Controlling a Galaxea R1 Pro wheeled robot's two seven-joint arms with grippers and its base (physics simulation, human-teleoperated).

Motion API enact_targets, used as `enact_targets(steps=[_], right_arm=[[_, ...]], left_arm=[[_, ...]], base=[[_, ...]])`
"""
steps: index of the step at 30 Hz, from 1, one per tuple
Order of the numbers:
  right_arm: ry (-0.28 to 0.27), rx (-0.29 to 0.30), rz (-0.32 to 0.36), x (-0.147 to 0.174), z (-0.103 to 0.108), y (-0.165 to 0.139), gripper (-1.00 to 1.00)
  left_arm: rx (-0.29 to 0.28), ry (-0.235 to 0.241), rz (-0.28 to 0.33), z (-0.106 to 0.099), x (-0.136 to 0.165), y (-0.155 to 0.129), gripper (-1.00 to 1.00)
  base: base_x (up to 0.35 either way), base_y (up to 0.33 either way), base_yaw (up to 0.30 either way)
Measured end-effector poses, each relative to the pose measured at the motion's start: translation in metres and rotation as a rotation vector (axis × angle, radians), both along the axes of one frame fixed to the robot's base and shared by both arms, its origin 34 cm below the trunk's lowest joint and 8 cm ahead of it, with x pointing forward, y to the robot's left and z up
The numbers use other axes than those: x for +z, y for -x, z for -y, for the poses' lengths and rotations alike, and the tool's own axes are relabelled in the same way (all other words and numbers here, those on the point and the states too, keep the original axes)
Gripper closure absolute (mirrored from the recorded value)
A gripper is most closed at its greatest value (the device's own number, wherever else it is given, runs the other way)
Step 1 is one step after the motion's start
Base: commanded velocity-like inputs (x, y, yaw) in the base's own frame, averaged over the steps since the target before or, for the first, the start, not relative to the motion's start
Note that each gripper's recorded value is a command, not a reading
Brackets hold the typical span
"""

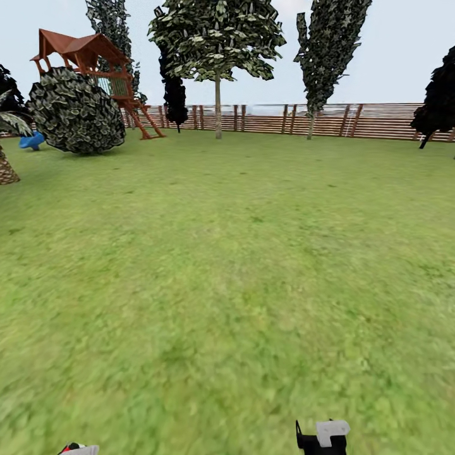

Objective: In the garden, pick up the pesticide atomizer on the floor and spray pesticide onto both trees until each tree trunk is fully covered.

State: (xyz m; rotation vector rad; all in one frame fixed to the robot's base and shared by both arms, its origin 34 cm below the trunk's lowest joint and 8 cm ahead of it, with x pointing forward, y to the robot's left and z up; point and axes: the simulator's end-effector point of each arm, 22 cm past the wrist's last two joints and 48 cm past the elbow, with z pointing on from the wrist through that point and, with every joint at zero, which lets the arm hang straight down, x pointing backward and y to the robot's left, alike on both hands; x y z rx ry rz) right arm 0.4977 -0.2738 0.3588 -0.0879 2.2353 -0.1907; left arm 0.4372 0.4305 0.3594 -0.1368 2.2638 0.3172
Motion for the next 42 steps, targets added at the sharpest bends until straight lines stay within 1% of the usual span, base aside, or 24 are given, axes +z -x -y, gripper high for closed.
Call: enact_targets(steps=[33, 42], right_arm=[[0.000, 0.003, -0.001, -0.0003, -0.0006, 0.0005, -1.00], [0.004, 0.000, -0.001, -0.0001, 0.0023, 0.0003, -1.00]], left_arm=[[0.001, -0.001, 0.002, -0.0003, 0.0003, -0.0002, 1.00], [0.000, -0.001, 0.001, 0.0000, 0.0002, -0.0002, 1.00]], base=[[0.340, 0.000, 0.000], [0.340, 0.000, 0.000]])
